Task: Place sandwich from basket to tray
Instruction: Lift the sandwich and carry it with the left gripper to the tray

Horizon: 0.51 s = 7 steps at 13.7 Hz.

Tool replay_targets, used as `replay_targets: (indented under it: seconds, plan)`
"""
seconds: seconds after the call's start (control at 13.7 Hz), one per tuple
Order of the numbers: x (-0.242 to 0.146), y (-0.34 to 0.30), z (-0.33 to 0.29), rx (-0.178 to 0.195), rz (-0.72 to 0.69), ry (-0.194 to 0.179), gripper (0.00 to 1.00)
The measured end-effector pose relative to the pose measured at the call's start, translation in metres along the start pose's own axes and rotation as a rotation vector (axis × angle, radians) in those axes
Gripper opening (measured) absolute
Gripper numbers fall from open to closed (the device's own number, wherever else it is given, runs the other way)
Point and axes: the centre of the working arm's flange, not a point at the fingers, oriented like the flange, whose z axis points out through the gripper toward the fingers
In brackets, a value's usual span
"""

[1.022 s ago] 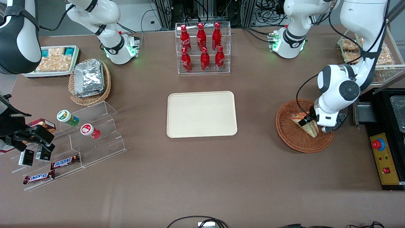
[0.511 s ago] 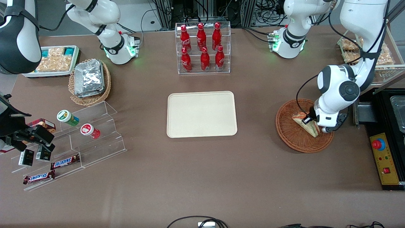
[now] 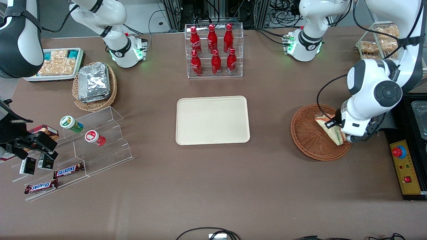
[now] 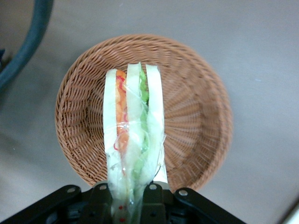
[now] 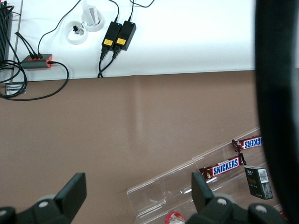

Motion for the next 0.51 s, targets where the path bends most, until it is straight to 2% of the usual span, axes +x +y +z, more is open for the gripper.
replay_targets:
  seconds: [0.22, 0.51]
  plan:
    - [-0.009, 0.025, -0.043, 0.003, 0.122, 0.012, 0.16]
    - [-0.040, 0.081, -0.070, -0.016, 0.319, 0.047, 0.16]
